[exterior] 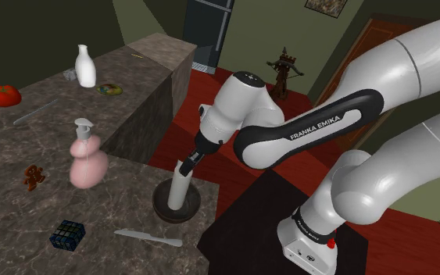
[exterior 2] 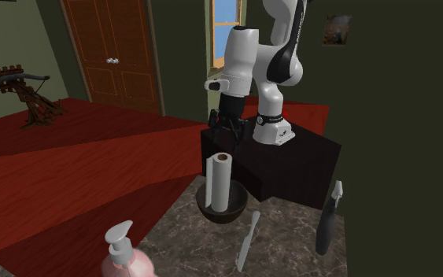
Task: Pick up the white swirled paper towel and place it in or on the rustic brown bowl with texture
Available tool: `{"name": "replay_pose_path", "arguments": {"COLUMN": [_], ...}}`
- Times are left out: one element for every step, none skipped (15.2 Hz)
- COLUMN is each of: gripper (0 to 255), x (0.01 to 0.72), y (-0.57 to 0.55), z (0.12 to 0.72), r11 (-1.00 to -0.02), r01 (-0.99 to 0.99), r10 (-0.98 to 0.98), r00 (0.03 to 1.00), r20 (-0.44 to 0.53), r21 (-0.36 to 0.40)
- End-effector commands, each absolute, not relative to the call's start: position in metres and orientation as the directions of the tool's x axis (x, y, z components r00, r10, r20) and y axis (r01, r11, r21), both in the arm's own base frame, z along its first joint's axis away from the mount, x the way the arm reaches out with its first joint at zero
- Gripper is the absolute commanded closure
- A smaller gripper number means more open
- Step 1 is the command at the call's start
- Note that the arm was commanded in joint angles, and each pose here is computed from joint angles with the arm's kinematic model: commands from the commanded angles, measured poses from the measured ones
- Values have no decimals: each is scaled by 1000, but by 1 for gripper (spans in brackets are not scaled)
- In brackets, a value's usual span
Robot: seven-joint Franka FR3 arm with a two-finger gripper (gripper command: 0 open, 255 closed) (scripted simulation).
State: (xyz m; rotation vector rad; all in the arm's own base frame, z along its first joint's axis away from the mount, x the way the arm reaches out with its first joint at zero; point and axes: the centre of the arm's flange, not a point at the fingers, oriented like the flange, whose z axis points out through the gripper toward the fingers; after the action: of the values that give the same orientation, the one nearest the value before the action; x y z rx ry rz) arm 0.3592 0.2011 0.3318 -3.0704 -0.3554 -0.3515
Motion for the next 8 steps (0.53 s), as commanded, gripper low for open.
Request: {"name": "replay_pose_path", "arguments": {"gripper": [0, 0, 0, 0, 0, 0, 0, 0], "x": [359, 359, 359, 356, 353, 351, 348, 348], "y": [201, 201, 201, 200, 200, 199, 198, 198], "z": [332, 332, 332, 345, 358, 370, 380, 380], "r11": [-973, -973, -973, -973, -973, -973, -973, -973], "r01": [229, 229, 229, 229, 229, 229, 229, 229], "r10": [222, 222, 222, 222, 222, 222, 222, 222], "r00": [948, 948, 948, 948, 948, 948, 948, 948], "r20": [227, 227, 227, 227, 227, 227, 227, 227], "r21": [-5, -5, -5, -5, -5, -5, -5, -5]}}
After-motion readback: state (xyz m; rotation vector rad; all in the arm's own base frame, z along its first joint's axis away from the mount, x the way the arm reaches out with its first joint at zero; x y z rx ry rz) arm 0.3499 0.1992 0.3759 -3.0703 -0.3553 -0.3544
